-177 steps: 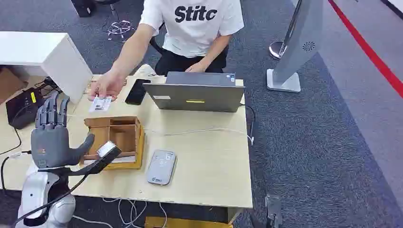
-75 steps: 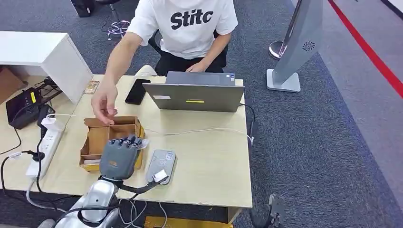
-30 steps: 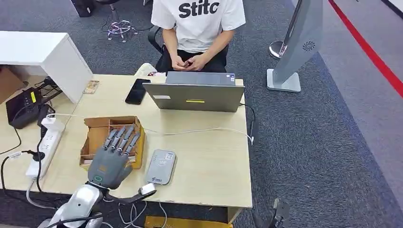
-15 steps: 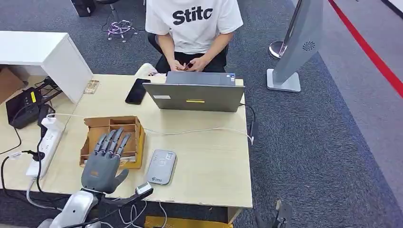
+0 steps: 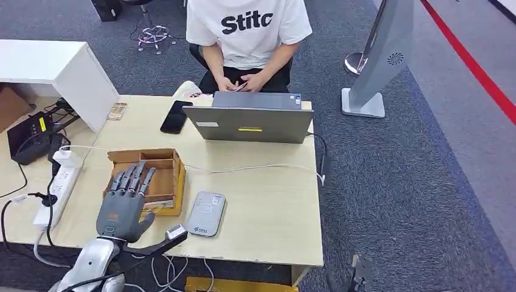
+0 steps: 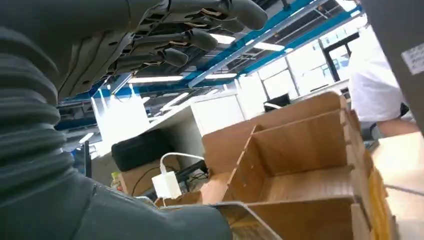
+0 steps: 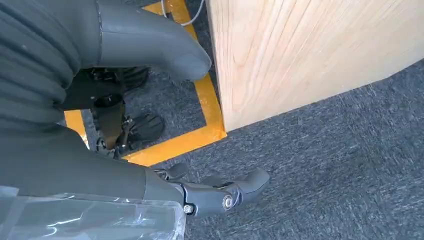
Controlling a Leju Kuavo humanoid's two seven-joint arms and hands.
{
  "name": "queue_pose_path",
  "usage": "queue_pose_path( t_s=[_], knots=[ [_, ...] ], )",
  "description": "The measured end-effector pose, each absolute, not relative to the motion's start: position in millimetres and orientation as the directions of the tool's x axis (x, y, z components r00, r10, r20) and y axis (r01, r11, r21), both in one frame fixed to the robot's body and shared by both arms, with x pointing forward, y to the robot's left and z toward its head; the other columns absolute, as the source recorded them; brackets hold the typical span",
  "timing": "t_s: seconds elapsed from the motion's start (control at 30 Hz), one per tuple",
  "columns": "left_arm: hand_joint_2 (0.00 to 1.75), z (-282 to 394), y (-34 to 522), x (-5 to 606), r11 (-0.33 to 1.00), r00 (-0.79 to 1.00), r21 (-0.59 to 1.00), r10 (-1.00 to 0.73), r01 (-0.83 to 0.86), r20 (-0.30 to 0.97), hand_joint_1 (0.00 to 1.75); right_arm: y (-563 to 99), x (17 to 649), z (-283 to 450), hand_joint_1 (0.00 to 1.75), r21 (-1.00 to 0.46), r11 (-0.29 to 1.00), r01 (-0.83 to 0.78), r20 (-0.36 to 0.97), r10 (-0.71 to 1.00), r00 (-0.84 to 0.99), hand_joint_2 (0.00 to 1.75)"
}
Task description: Pass the card to the sensor for recognition and then transmit it.
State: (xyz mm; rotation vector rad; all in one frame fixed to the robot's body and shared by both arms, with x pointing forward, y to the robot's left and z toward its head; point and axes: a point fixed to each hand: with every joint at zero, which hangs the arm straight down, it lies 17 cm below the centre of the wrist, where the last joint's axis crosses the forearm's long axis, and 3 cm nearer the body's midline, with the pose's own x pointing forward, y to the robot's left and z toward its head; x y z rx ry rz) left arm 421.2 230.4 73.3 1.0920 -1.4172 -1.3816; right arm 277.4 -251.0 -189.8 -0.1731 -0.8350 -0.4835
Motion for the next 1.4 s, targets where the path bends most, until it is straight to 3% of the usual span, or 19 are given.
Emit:
queue_pose_path(
  t_s=[0.57, 0.6, 0.63, 1.17, 1.4],
  knots=[
    [1.75, 55.8, 243.0, 427.9, -0.034, -0.226, 0.999, -0.974, 0.009, -0.031, 0.0, -250.0, 280.7, -188.2, 0.0, 0.034, 0.886, 0.463, 0.751, -0.328, 0.572, 1.75],
    [1.75, 54.2, 243.2, 427.6, -0.035, -0.226, 0.999, -0.974, 0.013, -0.031, 0.19, -249.9, 280.8, -188.1, 0.0, 0.034, 0.886, 0.462, 0.752, -0.327, 0.573, 1.75],
    [1.75, 52.3, 243.6, 427.3, -0.037, -0.225, 0.999, -0.974, 0.018, -0.032, 1.75, -249.8, 280.9, -188.1, 0.0, 0.033, 0.887, 0.46, 0.752, -0.325, 0.573, 1.75],
    [1.75, 31.5, 246.2, 422.6, -0.041, -0.228, 0.996, -0.973, 0.079, -0.022, 1.75, -249.3, 283.4, -185.8, 0.0, 0.025, 0.895, 0.444, 0.764, -0.304, 0.57, 1.75],
    [1.75, 100.1, 248.8, 450.9, -0.005, -0.225, 0.995, -0.974, -0.099, -0.028, 1.75, -248.9, 285.4, -183.9, 0.0, 0.021, 0.9, 0.435, 0.773, -0.291, 0.565, 1.75]
  ],
)
